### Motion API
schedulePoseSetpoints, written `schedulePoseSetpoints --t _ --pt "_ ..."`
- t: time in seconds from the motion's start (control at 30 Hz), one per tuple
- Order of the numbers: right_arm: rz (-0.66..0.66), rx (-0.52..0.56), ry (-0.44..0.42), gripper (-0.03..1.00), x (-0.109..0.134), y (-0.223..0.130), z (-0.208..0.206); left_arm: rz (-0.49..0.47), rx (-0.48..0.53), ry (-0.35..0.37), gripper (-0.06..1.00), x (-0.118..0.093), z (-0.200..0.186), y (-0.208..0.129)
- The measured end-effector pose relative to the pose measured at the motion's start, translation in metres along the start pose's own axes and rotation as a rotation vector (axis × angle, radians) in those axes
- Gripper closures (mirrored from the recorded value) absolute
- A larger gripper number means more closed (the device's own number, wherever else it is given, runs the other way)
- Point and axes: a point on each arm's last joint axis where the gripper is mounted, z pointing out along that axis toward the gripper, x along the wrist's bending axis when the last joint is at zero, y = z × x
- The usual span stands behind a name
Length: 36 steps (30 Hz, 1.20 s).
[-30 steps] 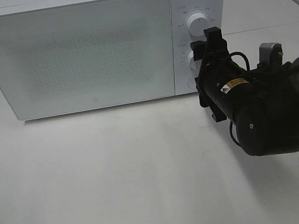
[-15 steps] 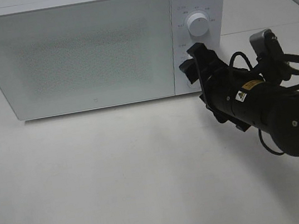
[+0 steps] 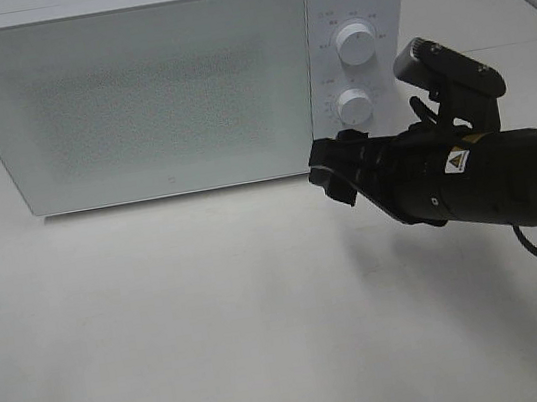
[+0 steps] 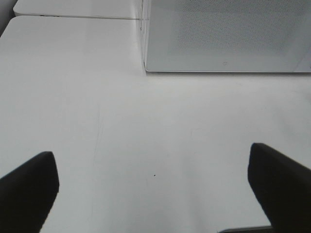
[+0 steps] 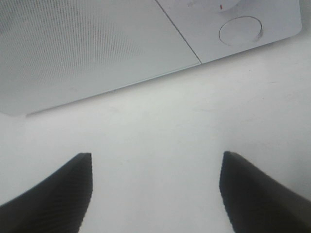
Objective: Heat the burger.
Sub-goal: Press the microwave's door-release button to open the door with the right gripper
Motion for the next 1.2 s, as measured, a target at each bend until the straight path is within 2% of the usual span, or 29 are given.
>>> schedulePoseSetpoints --t 0.1,0.27,0.37,0.43,0.47,0.57,0.63,0.67,0.73,0.83,1.03,1.13,1.2 --pt "-0.119 0.058 -0.005 0.24 0.002 -0.001 -0.008 0.0 0.0 0.0 -0.03 0.0 0.0 0.0" --pt "-0.22 0.125 0.0 0.24 0.006 0.001 -0.016 0.0 0.0 0.0 -0.03 0.0 0.0 0.0" --pt "-0.375 0.255 0.03 0.24 0.021 0.007 -0.023 0.0 0.0 0.0 -0.03 0.0 0.0 0.0" --pt "-0.402 0.279 0.038 0.24 0.024 0.008 -0.025 0.0 0.0 0.0 -0.03 0.0 0.0 0.0" --pt "-0.456 0.359 0.045 0.24 0.028 0.007 -0.029 0.0 0.0 0.0 -0.03 0.0 0.0 0.0" --pt "-0.485 0.402 0.047 0.24 0.029 0.007 -0.031 0.0 0.0 0.0 -0.03 0.0 0.0 0.0" --pt "-0.555 0.514 0.045 0.24 0.032 0.007 -0.04 0.0 0.0 0.0 -0.03 0.0 0.0 0.0" --pt "-0.555 0.514 0.045 0.24 0.032 0.007 -0.04 0.0 0.0 0.0 -0.03 0.0 0.0 0.0" --pt "-0.616 0.605 0.034 0.24 0.033 0.008 -0.049 0.0 0.0 0.0 -0.03 0.0 0.0 0.0" --pt "-0.647 0.667 0.023 0.24 0.034 0.011 -0.059 0.0 0.0 0.0 -0.03 0.0 0.0 0.0" --pt "-0.678 0.709 0.02 0.24 0.035 0.017 -0.079 0.0 0.0 0.0 -0.03 0.0 0.0 0.0" --pt "-0.689 0.698 0.031 0.24 0.036 0.023 -0.096 0.0 0.0 0.0 -0.03 0.0 0.0 0.0" --pt "-0.699 0.651 0.048 0.24 0.038 0.03 -0.116 0.0 0.0 0.0 -0.03 0.0 0.0 0.0"
